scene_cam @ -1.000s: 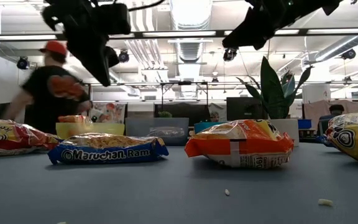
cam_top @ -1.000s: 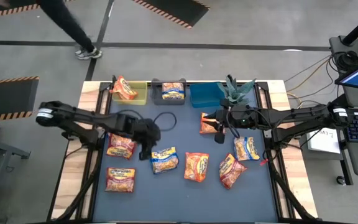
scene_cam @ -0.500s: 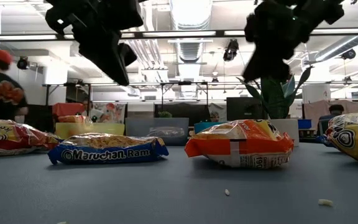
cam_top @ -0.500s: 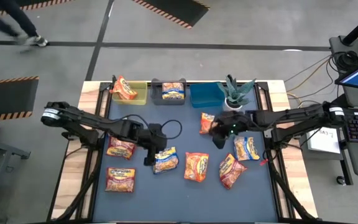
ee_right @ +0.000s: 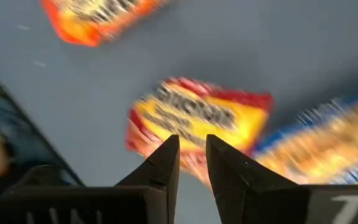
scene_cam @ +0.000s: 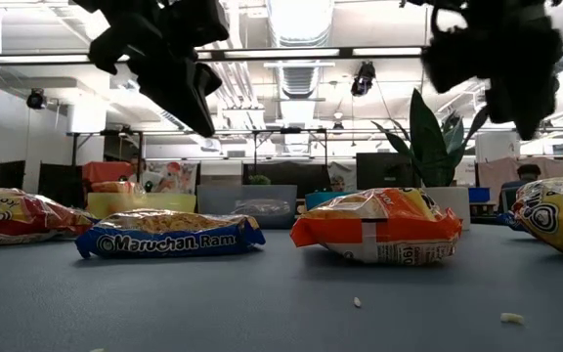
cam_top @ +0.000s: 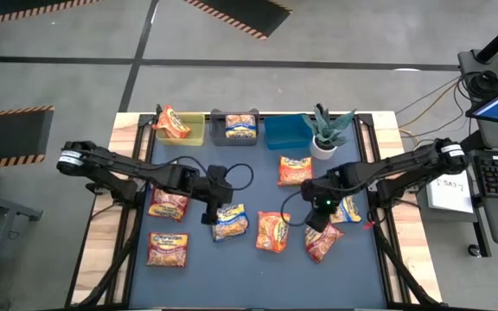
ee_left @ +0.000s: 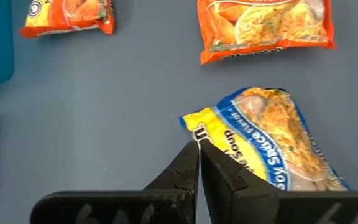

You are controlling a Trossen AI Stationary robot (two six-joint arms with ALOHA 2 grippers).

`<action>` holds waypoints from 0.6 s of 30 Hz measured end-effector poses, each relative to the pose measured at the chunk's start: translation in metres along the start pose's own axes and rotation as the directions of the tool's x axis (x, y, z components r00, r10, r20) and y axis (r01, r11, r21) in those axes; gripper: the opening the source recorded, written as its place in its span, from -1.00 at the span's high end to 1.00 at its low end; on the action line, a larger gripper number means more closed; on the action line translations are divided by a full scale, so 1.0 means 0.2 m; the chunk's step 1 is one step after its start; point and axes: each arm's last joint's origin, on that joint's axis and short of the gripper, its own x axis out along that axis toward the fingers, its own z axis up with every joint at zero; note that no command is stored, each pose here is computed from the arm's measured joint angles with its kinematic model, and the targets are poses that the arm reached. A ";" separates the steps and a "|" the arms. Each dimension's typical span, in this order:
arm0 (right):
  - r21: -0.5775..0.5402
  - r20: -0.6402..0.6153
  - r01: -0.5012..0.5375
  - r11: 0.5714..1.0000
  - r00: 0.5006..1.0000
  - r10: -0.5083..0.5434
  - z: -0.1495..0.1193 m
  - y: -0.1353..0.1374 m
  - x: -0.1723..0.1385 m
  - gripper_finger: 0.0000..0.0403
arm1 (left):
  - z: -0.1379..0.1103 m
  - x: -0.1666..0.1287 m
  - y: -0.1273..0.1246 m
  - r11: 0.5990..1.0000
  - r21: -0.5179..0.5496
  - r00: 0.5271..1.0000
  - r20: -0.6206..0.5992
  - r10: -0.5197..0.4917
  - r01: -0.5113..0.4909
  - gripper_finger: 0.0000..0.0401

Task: Sort Maruchan noodles
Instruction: Put the red noodle pack into the blue bin

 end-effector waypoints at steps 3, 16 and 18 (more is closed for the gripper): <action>0.002 -0.026 0.077 0.997 0.997 -0.077 -0.02 0.02 -0.02 0.66 | 0.01 0.00 0.01 1.000 0.002 1.000 0.015 0.005 -0.005 1.00; 0.037 -0.078 0.139 0.990 0.988 -0.136 -0.06 -0.04 0.06 0.19 | 0.01 0.00 0.01 1.000 -0.001 1.000 0.027 0.007 -0.007 1.00; 0.028 -0.094 0.159 0.987 0.983 -0.156 -0.08 -0.06 0.09 0.05 | 0.01 0.00 0.01 1.000 -0.003 1.000 0.028 0.007 -0.007 1.00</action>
